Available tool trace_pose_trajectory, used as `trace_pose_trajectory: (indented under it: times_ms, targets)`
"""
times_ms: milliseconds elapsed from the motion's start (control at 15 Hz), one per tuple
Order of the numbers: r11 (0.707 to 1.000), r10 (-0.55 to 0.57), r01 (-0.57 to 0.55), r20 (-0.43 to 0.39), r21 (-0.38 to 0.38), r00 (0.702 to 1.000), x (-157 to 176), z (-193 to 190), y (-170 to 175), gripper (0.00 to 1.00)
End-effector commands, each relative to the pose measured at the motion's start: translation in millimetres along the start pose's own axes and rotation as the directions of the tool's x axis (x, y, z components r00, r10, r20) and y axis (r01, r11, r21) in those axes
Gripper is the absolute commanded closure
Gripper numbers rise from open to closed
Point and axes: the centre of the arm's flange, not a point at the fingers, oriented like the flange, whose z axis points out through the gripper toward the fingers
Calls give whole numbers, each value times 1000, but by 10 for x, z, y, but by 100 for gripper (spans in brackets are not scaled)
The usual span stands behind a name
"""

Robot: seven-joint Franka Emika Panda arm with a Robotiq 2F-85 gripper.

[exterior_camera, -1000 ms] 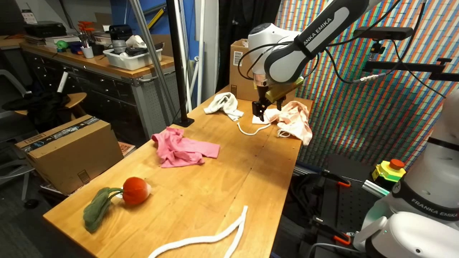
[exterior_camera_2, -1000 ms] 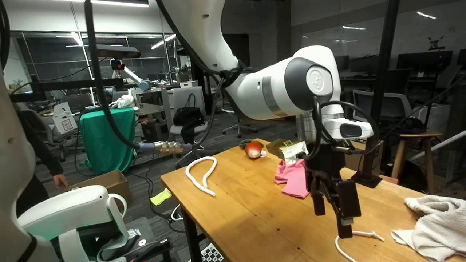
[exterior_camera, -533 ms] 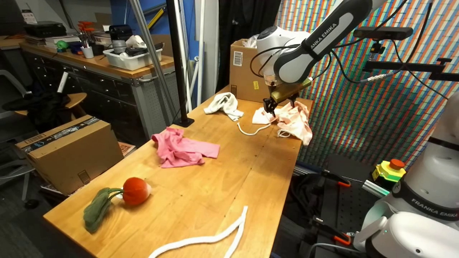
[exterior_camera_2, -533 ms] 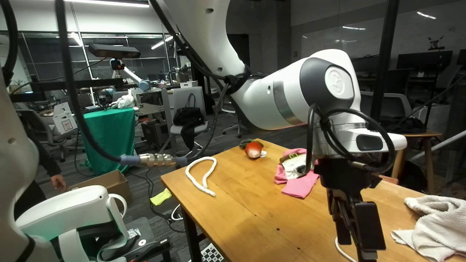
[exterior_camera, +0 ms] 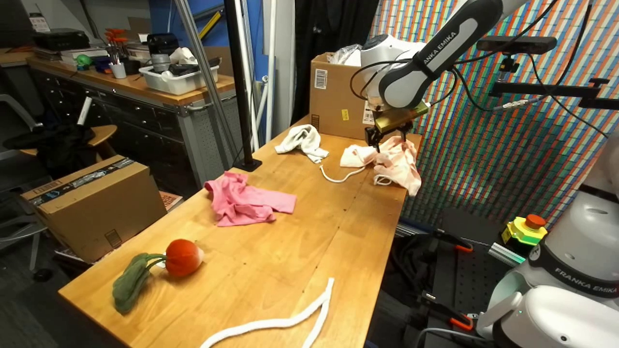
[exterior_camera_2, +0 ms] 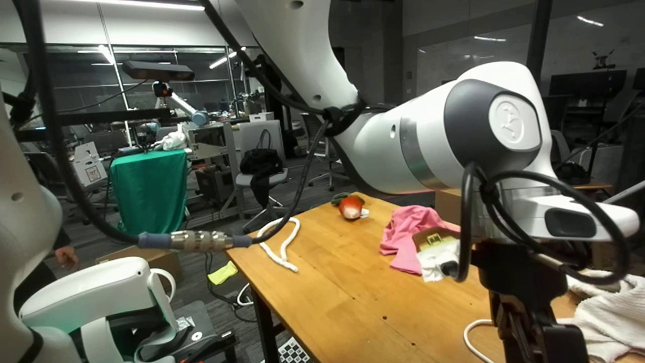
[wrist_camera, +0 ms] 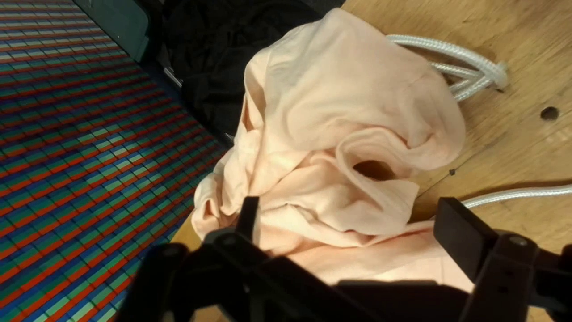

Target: Separate all the objects on the table

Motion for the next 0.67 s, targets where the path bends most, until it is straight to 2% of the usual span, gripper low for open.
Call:
trace_pose_trajectory:
  times_ms: [0, 67, 267, 600]
  targets:
    - [999, 5, -5, -9, 31, 1000, 245, 167, 209, 0]
    - [999, 2, -2, -7, 38, 1000, 120, 371, 419, 0]
    - [998, -16, 16, 1, 55, 1000, 167, 622, 642, 0]
    - [998, -49, 49, -5, 50, 999, 227, 901, 827, 0]
